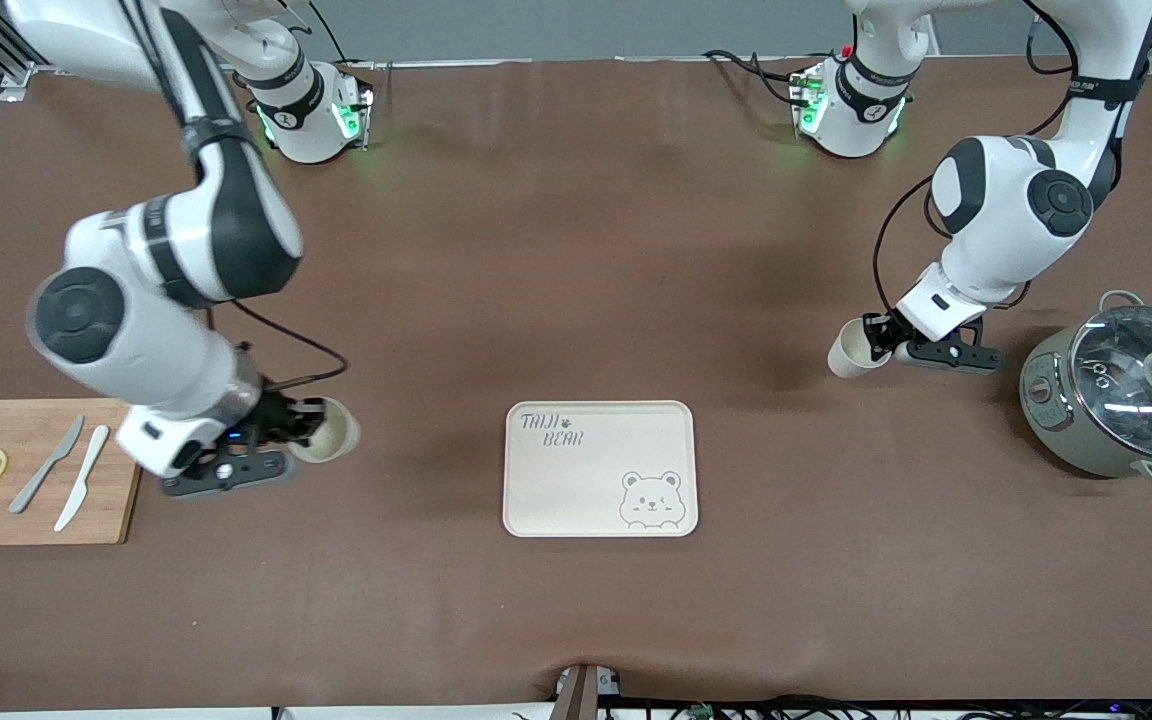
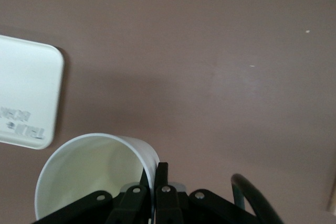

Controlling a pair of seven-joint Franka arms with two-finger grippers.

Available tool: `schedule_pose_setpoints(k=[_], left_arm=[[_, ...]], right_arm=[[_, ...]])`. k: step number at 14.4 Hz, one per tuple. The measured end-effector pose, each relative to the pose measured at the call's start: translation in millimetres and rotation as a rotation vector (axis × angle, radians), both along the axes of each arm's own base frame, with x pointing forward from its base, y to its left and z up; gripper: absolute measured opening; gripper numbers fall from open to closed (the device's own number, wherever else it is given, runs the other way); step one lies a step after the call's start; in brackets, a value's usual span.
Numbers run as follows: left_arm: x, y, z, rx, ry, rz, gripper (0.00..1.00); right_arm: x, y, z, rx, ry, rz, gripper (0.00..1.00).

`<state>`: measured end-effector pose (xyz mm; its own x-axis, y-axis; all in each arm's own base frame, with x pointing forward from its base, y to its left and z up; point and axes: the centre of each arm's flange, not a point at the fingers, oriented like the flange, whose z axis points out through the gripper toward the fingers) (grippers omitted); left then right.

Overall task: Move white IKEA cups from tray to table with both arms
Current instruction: 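Lift the cups off the tray and carry them apart with both grippers, then lower the cups onto the table beside the tray with both grippers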

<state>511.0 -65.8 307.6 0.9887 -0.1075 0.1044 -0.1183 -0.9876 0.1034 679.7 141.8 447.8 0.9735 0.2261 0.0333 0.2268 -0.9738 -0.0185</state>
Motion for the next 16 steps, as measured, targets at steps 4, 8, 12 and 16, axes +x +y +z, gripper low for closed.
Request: schedule_pose_setpoints(k=[4,8,12,16], left_arm=[[3,9,-26,-0.002,0.003,-0.016,0.05],[7,29,-52,-0.002,-0.007,-0.038,0.05],[9,46,-65,0.001,-0.021,-0.048,0.05],[12,46,-89,0.000,-0.046,-0.052,0.05]], right_arm=[[3,-96,-10,-0.005,0.011,0.097,0.04],[-3,-145,-67,-0.017,-0.065,0.188,0.04],[-24,-184,-120,0.008,-0.093,0.216,0.04],[-31,-209,-133,0.050,-0.107,0.242,0.04]])
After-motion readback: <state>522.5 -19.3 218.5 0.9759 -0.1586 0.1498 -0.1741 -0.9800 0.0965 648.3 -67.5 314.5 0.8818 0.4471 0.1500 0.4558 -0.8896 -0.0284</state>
